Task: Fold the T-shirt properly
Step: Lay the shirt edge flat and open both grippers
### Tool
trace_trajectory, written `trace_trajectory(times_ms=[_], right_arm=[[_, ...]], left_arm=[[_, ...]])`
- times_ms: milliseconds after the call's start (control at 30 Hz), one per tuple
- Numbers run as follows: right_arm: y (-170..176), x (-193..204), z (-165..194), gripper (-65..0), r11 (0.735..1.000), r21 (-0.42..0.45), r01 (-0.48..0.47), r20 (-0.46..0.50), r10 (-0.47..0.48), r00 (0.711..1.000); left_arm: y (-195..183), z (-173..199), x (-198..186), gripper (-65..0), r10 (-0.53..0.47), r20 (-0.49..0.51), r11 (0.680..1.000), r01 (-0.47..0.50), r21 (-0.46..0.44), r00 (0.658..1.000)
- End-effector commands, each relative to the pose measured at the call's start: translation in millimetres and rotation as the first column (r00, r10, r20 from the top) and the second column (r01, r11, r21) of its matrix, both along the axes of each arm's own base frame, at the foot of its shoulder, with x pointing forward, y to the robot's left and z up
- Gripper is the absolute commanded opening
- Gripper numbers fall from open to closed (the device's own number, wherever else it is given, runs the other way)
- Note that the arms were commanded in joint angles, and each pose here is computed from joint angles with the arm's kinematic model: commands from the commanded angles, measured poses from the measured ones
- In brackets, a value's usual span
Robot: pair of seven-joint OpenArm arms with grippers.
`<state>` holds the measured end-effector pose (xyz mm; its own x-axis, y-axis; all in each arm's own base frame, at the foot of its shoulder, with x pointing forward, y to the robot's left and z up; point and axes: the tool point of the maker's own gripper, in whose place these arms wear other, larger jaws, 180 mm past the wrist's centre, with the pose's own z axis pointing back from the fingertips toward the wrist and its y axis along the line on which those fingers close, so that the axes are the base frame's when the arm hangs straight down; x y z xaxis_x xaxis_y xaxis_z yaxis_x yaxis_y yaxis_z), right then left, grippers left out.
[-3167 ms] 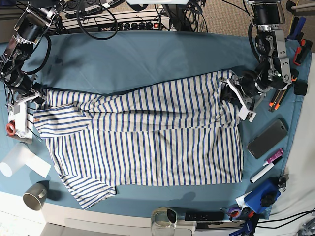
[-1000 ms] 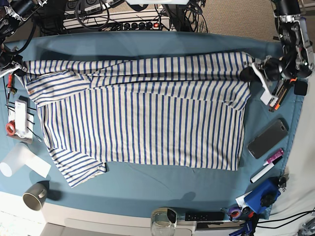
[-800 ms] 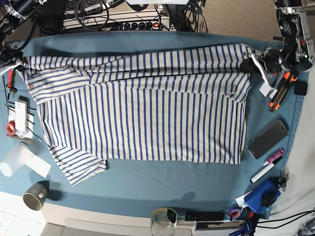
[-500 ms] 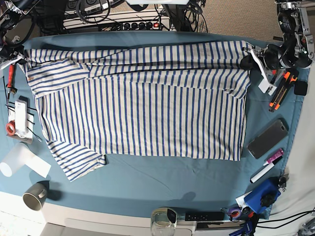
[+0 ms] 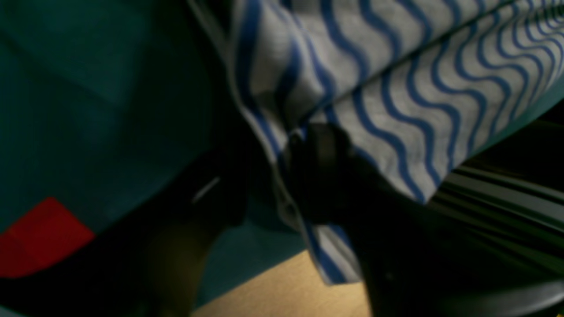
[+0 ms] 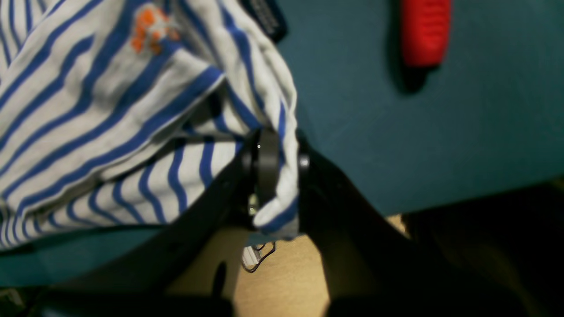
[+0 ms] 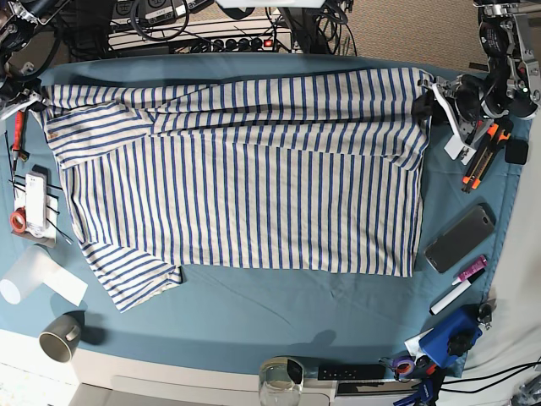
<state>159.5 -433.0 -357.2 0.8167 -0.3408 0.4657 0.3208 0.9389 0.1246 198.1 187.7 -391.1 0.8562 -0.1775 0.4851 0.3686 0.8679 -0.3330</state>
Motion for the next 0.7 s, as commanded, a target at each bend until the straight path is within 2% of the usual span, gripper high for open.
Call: trace_trajectory(times_ms=[0,300,500,667], right_arm=[[-11,9,19,-64.8,0.999,-0.044,-0.012,0.042,0.014,0.999],[-21,15,35,-62.9,0.995,-0.087,-0.051,0.057,0.056,0.997],[-34,22,53,-62.8,0.988,-0.140,-0.062,0.065,0.072,0.995],[-28,27,55,-62.7,0.991,-0.109,-0.073,0.098,0.084,0.992]], left_arm=[[3,9,8,-40.6,-0.002,0.038,1.000,0.002,-0.001,0.999],[10,18,22,-40.6,0.014,0.080,1.000,-0.015,0.014,0.997],[34,41,46,-40.4,0.089,0.170,0.995,-0.094,0.022,0.982],[54,52,52,-40.4,0.154,0.218,0.986,-0.163,0.022,0.964]])
